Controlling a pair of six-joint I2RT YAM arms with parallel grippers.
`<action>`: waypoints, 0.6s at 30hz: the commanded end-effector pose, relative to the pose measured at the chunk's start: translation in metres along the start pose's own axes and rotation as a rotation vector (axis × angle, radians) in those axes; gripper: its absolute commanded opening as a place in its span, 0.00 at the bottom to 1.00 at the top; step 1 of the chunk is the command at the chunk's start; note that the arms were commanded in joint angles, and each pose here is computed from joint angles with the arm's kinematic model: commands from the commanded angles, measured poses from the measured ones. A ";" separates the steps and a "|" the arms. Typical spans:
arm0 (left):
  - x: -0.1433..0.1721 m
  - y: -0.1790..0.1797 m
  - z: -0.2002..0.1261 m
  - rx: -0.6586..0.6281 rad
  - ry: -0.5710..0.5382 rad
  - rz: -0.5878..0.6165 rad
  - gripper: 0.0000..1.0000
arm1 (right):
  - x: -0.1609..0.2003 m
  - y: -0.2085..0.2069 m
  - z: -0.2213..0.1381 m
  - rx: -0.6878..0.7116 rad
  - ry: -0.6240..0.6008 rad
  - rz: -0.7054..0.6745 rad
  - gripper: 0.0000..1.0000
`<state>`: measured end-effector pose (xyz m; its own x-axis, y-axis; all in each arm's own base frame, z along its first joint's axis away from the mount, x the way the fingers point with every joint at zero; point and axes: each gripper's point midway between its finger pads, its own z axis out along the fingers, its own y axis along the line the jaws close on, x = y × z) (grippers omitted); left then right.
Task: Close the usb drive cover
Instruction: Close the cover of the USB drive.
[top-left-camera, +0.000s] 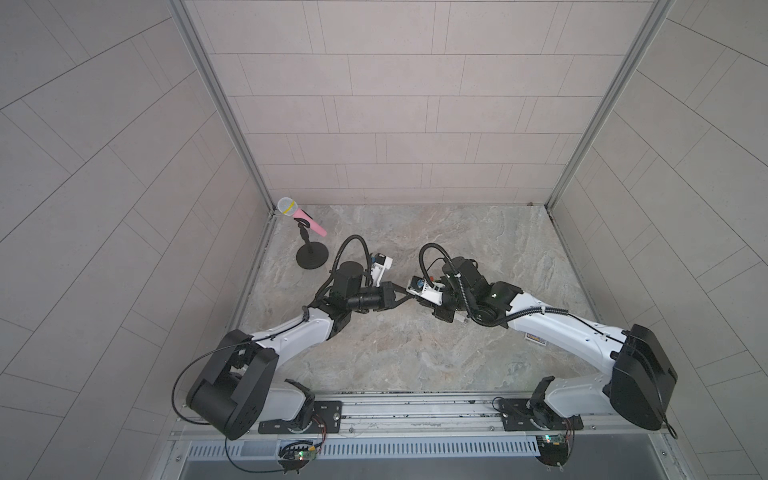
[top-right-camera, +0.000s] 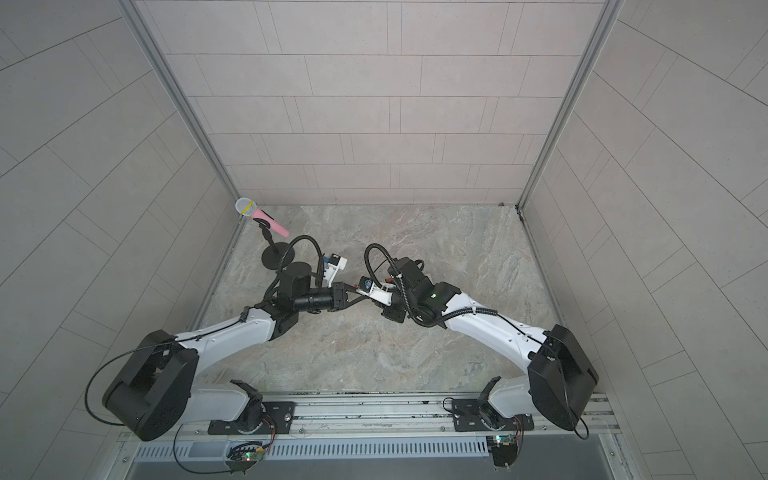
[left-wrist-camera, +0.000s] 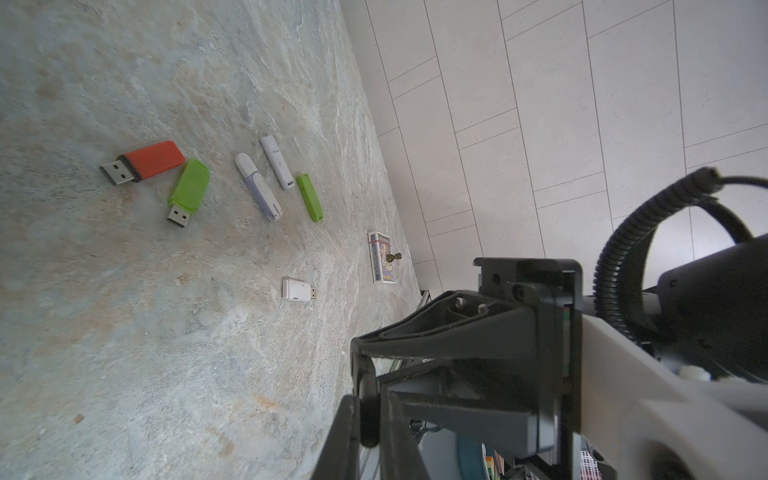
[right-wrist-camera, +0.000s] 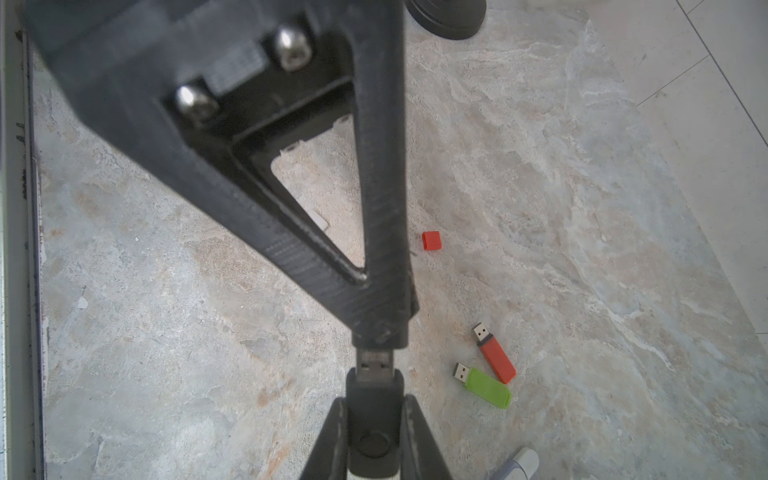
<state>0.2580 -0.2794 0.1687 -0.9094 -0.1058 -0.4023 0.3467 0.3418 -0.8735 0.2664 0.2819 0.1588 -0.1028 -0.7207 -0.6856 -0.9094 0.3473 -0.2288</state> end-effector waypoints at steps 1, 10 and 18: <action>0.001 -0.007 0.004 0.029 0.012 0.016 0.10 | -0.025 -0.001 -0.005 0.002 -0.072 -0.009 0.18; 0.004 -0.004 0.006 0.025 0.022 0.008 0.10 | -0.033 -0.008 -0.009 0.057 -0.086 -0.021 0.18; 0.004 -0.003 0.006 0.019 0.025 0.001 0.10 | -0.039 -0.003 -0.010 0.054 -0.100 -0.042 0.18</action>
<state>0.2564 -0.2821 0.1650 -0.9140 -0.0961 -0.3943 0.3419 0.3412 -0.8756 0.2662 0.2837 0.1589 -0.0933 -0.7384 -0.6679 -0.8964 0.3542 -0.2664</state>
